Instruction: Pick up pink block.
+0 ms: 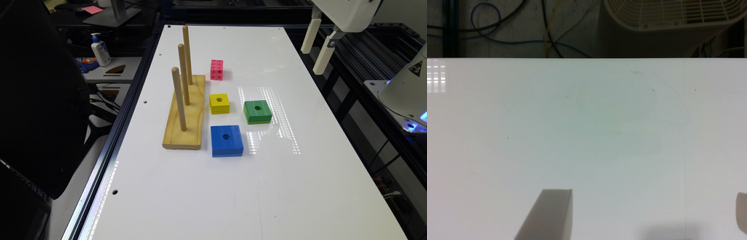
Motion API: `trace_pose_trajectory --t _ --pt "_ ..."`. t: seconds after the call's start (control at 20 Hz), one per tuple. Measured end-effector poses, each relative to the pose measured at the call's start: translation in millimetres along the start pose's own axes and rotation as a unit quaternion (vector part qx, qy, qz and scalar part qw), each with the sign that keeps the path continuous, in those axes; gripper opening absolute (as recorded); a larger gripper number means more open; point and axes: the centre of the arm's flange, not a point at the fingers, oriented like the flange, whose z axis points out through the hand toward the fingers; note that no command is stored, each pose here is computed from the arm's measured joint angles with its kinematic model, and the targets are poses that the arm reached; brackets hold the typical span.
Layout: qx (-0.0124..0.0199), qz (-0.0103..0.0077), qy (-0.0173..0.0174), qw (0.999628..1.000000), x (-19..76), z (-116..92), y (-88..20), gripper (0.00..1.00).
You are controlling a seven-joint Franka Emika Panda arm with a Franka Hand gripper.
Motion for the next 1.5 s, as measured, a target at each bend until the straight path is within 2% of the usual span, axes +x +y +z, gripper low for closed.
trace_pose_trajectory --t 0.25,0.5,0.6,0.7,0.85,1.0,1.3,1.45,1.5 --pt "0.0000 0.0000 0.0000 1.000000 0.0 0 0.0 1.00" --pt "0.0002 0.0011 0.0002 0.999999 0.5 0 0.5 1.00" --pt "0.0008 0.0022 0.0009 0.999997 1.4 -1 1.1 1.00" --pt "0.0017 0.0041 0.0020 0.999988 3.4 -2 2.3 1.00" --pt "0.0040 0.0070 0.0048 0.999956 7.2 -5 2.9 1.00" --pt "0.0072 0.0093 0.0088 0.999892 16.6 -9 6.2 1.00" --pt "0.0095 0.0119 0.0123 0.999809 33.6 -14 8.8 1.00" --pt "0.0095 0.0122 0.0130 0.999796 46.9 -15 9.3 1.00" --pt "0.0090 0.0122 0.0126 0.999806 52.2 -15 9.0 1.00"
